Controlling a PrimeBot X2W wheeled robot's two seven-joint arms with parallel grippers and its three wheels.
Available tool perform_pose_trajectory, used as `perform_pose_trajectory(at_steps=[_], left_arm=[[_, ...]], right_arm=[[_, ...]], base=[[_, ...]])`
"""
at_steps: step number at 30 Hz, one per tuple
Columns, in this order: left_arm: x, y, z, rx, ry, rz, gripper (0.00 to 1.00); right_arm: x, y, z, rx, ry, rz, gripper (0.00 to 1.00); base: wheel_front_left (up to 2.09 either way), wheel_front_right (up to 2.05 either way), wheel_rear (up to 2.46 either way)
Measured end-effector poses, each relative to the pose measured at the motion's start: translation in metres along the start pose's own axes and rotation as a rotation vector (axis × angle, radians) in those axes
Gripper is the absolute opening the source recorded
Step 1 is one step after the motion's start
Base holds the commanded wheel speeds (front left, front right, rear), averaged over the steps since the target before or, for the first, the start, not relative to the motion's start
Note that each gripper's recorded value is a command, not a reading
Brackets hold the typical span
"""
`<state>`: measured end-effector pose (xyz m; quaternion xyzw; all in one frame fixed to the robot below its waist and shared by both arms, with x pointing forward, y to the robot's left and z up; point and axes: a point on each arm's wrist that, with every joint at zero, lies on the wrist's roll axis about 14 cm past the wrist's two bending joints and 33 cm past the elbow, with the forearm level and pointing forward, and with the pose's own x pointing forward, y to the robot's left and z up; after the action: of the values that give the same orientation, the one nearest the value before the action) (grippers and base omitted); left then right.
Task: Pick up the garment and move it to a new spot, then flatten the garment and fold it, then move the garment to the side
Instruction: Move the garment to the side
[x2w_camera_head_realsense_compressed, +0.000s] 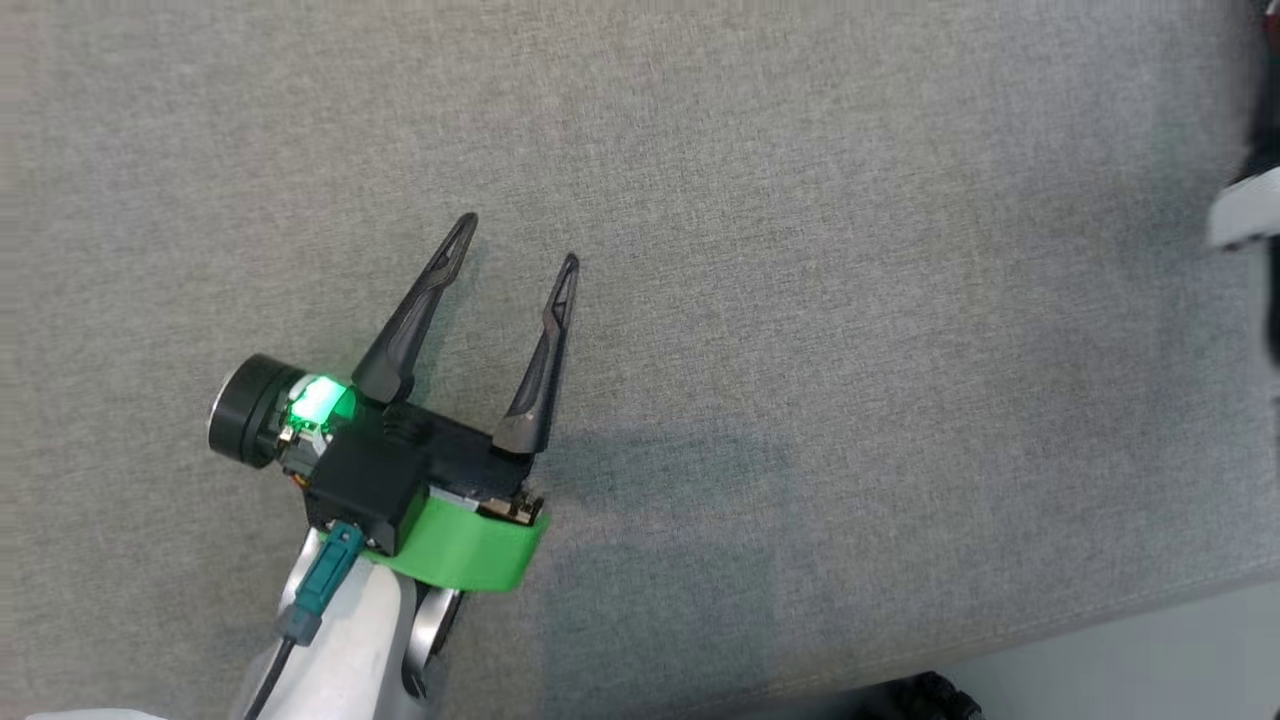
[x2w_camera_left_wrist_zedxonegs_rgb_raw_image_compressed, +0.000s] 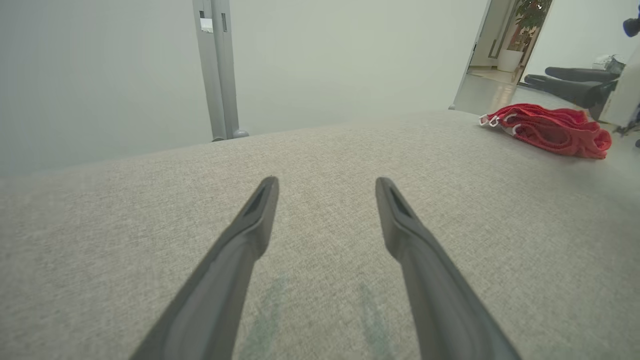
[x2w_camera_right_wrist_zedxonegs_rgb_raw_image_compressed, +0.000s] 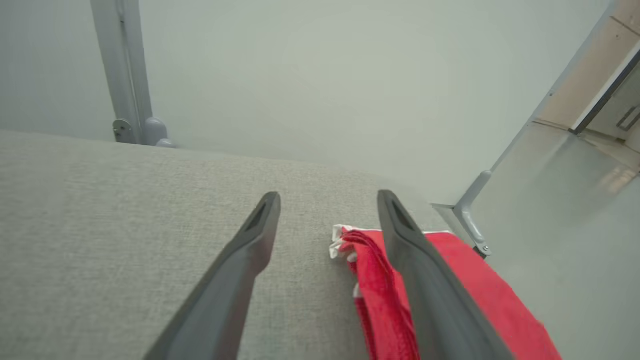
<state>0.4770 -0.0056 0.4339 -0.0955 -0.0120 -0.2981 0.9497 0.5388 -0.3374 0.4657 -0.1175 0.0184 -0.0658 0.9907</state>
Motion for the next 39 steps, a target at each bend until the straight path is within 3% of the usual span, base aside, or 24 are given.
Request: perform_pose_trajectory(at_steps=[1,5,11,17,23,28,33,39], left_arm=[[0.0,0.0,0.0,0.0,0.0,0.0,1.0],[-0.019,0.014,0.008,-0.019,0.018,0.107,1.0],[-0.054,0.044,0.022,-0.023,0.031,0.283,1.0],[-0.094,0.058,0.036,-0.02,0.034,0.407,1.0],[-0.13,0.059,0.063,-0.028,-0.024,0.494,1.0],[-0.152,0.045,0.086,0.002,-0.079,0.487,1.0],[-0.163,0.026,0.108,0.058,-0.131,0.441,1.0],[-0.176,0.009,0.114,0.085,-0.149,0.409,1.0]], right_arm=[[0.0,0.0,0.0,0.0,0.0,0.0,1.0],[-0.027,0.055,-0.014,0.123,0.056,0.125,1.0],[-0.061,0.113,-0.003,0.241,0.062,0.253,1.0],[-0.095,0.151,0.036,0.308,-0.026,0.339,1.0],[-0.132,0.154,0.076,0.314,-0.138,0.342,1.0],[-0.162,0.149,0.099,0.318,-0.206,0.321,1.0],[-0.187,0.141,0.106,0.317,-0.235,0.292,1.0],[-0.212,0.135,0.089,0.324,-0.189,0.262,1.0]], base=[[0.0,0.0,0.0],[0.0,0.0,0.0],[0.0,0.0,0.0],[0.0,0.0,0.0],[0.0,0.0,0.0],[0.0,0.0,0.0],[0.0,0.0,0.0],[0.0,0.0,0.0]])
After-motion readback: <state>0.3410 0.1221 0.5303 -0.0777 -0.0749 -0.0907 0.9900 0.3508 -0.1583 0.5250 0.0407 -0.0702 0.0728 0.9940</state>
